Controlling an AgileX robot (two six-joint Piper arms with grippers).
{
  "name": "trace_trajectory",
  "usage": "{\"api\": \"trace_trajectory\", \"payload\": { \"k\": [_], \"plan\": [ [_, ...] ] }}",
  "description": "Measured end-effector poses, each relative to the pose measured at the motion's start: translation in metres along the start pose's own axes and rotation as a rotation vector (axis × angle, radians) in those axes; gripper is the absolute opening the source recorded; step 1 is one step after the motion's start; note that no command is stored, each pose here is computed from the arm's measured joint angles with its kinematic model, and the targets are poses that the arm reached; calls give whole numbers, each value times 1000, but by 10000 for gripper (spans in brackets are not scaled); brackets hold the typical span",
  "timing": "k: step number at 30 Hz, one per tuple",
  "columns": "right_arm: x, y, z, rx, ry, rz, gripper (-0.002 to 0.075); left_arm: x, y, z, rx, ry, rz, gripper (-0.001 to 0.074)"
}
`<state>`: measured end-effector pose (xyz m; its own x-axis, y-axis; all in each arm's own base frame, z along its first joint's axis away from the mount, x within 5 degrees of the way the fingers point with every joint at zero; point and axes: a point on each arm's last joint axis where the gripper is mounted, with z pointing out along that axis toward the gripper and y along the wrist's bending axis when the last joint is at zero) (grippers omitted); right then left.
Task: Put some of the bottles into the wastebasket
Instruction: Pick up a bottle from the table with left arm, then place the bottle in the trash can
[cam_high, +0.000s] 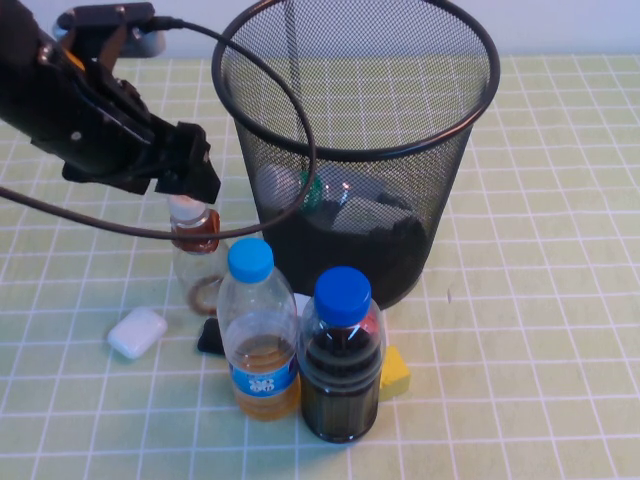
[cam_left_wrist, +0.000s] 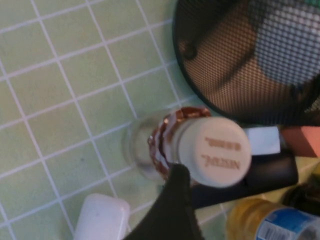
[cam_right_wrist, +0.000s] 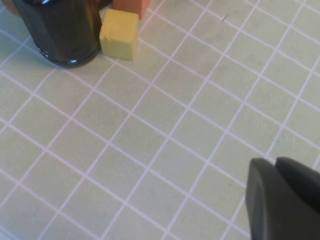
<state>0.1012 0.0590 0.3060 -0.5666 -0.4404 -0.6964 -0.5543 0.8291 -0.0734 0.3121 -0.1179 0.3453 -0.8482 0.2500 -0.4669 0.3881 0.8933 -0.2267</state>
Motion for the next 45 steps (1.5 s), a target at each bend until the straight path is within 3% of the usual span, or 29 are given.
{"api": "trace_trajectory", "payload": {
  "k": [4, 9, 12, 16, 20, 27, 38, 40, 45],
  "plan": [
    [0, 0, 0, 5, -1, -4, -8, -6, 5, 13, -28, -21, -7, 627],
    [0, -1, 0, 16, -1, -13, -8, -9, 11, 33, -36, 3, -17, 615],
    [0, -2, 0, 22, 0, -19, -8, -9, 14, 43, -48, 26, -17, 528],
    [0, -3, 0, 33, 1, -28, -8, -10, 18, 49, -72, 30, -5, 285],
    [0, -5, 0, 57, -3, -48, -8, -15, 19, 39, -107, 38, 32, 283],
    [-2, -7, 0, 73, -25, -62, -8, -34, 6, -27, -162, -14, 97, 283],
    [-5, -7, 0, 77, -50, -64, -8, -44, -38, -191, -136, -518, 70, 283],
    [-5, -7, 0, 77, -52, -64, -8, -41, -46, -212, -94, -589, 52, 283],
    [-6, -7, 0, 78, -64, -64, -8, -43, -70, -223, 149, -646, 97, 283]
  ]
}}
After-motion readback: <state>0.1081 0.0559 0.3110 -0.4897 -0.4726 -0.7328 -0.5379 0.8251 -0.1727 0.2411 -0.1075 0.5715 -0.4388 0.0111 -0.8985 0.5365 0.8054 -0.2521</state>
